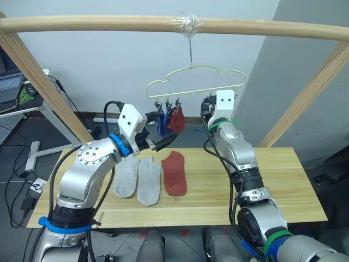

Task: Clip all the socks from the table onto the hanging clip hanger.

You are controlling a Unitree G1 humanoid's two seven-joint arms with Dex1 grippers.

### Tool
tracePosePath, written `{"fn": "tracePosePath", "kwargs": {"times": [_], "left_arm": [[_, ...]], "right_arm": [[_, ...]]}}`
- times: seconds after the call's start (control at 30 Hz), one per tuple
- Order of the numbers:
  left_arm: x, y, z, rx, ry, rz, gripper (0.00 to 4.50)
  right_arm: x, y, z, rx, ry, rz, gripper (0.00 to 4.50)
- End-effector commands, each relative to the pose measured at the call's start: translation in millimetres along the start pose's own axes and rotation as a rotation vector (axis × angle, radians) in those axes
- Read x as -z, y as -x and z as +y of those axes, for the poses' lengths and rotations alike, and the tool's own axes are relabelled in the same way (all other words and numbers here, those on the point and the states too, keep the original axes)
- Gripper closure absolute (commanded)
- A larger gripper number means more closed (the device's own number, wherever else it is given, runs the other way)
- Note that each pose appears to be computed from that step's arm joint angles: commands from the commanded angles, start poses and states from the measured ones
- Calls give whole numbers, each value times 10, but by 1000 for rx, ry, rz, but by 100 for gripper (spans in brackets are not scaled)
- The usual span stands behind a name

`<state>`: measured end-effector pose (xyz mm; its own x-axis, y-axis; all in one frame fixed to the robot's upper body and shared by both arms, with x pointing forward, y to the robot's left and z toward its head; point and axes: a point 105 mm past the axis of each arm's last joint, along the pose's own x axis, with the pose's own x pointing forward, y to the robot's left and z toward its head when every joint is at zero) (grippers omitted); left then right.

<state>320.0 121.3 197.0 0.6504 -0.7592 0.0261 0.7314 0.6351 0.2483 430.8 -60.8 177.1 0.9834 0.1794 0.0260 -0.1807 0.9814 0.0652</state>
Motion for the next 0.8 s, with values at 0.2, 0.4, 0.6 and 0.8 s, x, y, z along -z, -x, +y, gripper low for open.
{"fn": "tracePosePath", "kwargs": {"times": [0.2,0.4,0.6,0.8], "left_arm": [[-165,4,20,-7,-37,-51,0],[-181,0,34,-16,-42,-55,0],[-179,12,18,-17,-42,-54,0],[-191,14,17,-17,-38,-58,0]], "right_arm": [[-308,-57,138,-31,8,-97,291],[-322,-59,207,-54,7,-103,291],[-263,-67,173,-36,10,-72,291],[-279,-60,185,-45,9,-84,291]]}}
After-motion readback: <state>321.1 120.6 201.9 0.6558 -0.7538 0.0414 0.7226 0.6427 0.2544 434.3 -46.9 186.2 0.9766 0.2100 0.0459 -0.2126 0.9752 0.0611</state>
